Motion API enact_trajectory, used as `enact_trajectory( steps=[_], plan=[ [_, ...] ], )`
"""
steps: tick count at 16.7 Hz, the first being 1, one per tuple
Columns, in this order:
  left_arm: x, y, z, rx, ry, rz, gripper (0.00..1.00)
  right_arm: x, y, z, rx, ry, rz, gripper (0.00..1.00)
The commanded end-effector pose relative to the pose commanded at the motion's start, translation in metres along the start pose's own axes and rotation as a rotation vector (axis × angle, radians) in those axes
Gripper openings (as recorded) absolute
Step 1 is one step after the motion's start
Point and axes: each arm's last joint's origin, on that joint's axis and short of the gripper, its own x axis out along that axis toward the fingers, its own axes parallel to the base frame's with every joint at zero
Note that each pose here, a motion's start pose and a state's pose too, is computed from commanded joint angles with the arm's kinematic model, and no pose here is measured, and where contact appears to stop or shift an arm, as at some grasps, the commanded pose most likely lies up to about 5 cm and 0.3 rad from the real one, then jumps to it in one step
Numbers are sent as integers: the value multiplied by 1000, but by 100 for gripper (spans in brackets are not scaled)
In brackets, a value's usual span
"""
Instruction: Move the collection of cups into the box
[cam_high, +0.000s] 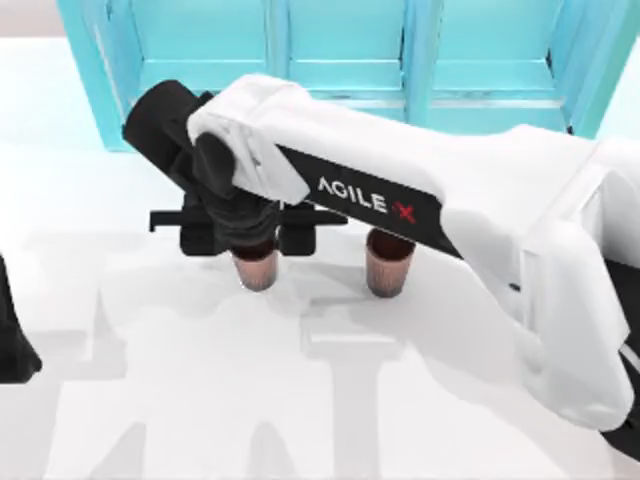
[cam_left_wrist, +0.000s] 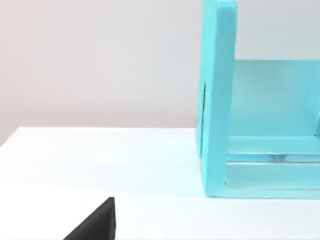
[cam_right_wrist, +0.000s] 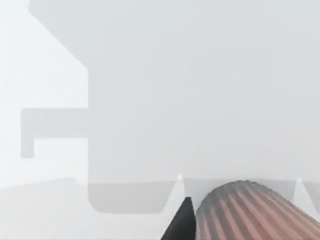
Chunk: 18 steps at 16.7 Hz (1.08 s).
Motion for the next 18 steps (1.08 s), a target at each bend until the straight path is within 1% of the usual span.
enact_trajectory(
  steps=[8, 10, 13, 16, 18],
  plan=[
    [0, 0, 0, 0, 0, 0, 100, -3, -4, 2, -3, 3, -1, 0],
    [0, 0, 0, 0, 0, 0, 100, -14, -16, 10, -5, 7, -5, 0],
    [0, 0, 0, 0, 0, 0, 100, -41, -37, 21, -2, -1, 6, 0],
    [0, 0, 0, 0, 0, 0, 100, -55, -57, 28, -2, 4, 0, 0],
    [0, 0, 0, 0, 0, 0, 100, -75, -73, 33, 3, -9, 10, 0]
  ],
)
